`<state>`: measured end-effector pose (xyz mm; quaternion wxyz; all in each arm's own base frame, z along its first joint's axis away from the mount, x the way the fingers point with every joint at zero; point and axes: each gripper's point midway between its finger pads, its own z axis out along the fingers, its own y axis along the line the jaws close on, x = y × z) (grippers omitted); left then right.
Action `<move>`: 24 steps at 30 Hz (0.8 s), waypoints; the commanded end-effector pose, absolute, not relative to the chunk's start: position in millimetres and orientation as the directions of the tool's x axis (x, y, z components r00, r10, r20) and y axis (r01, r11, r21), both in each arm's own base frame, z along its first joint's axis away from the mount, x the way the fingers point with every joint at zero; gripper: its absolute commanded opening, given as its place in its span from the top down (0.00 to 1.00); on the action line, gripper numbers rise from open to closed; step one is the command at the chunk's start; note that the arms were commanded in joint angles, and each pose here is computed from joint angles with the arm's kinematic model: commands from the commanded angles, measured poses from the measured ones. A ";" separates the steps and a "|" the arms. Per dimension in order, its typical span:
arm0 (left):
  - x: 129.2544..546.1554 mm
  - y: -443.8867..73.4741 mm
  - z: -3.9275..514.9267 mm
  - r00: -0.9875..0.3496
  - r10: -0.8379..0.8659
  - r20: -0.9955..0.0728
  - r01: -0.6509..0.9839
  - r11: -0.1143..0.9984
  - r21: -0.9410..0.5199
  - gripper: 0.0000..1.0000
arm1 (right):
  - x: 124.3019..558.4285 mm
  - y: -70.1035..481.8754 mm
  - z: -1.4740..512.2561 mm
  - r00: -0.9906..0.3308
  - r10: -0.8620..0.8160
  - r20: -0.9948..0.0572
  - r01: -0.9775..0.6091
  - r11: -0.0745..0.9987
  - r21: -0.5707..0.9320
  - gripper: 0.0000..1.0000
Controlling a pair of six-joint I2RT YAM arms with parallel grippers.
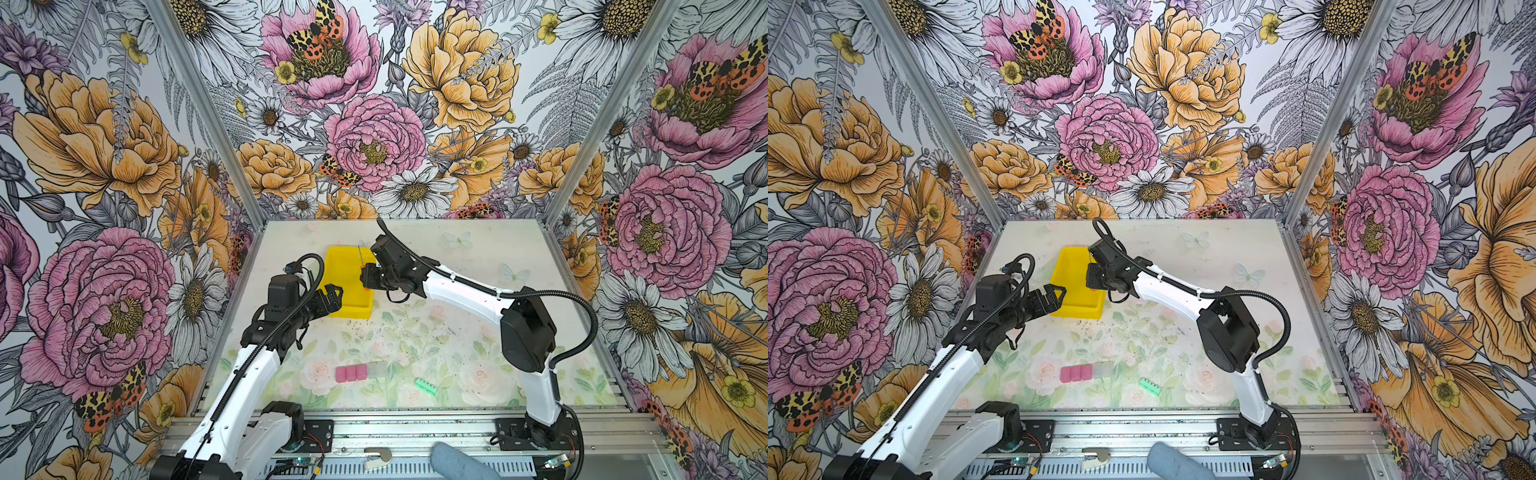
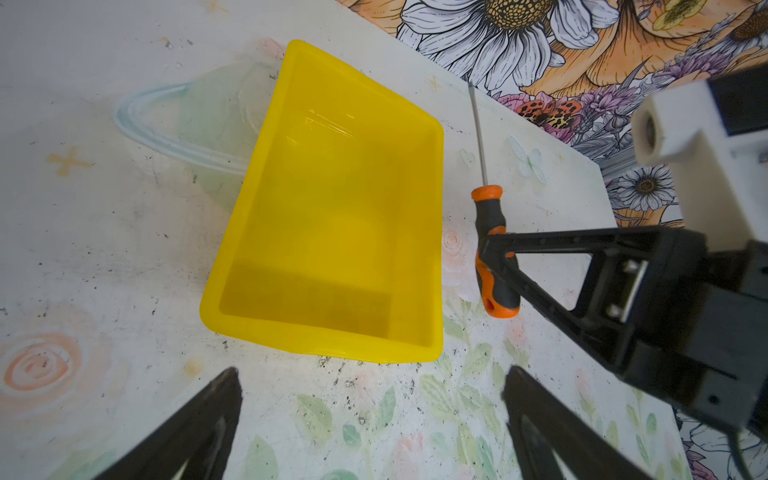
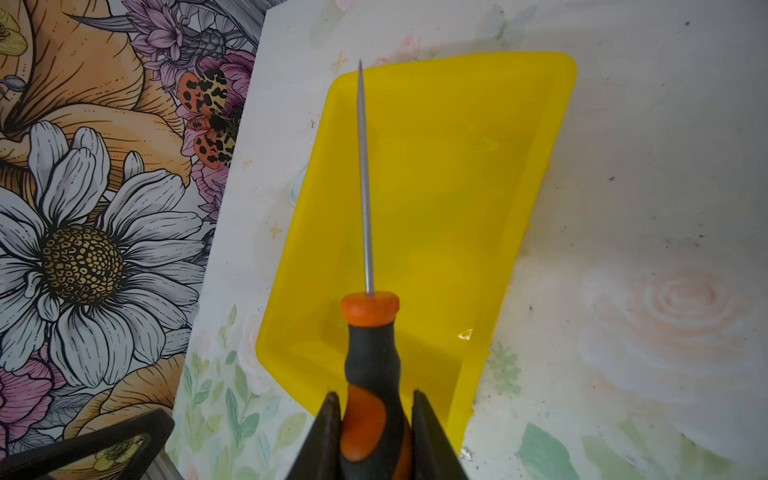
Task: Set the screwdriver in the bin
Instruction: 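Lift the screwdriver with the right gripper and carry it over the yellow bin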
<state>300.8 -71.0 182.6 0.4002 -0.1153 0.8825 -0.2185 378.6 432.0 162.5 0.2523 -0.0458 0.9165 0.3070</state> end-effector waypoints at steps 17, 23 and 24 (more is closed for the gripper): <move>299.6 -62.9 179.3 -0.637 -0.405 -0.655 -0.068 0.877 -0.476 0.01 | 405.2 482.4 149.3 -0.881 0.128 -0.455 -0.226 0.731 0.644 1.00; 299.9 -63.4 179.7 -0.637 -0.404 -0.656 -0.066 0.877 -0.477 0.01 | 409.4 485.7 137.3 -0.883 0.132 -0.450 -0.214 0.741 0.637 1.00; 299.8 -63.3 180.0 -0.636 -0.405 -0.657 -0.066 0.877 -0.477 0.01 | 410.5 485.5 135.1 -0.884 0.133 -0.449 -0.211 0.743 0.636 1.00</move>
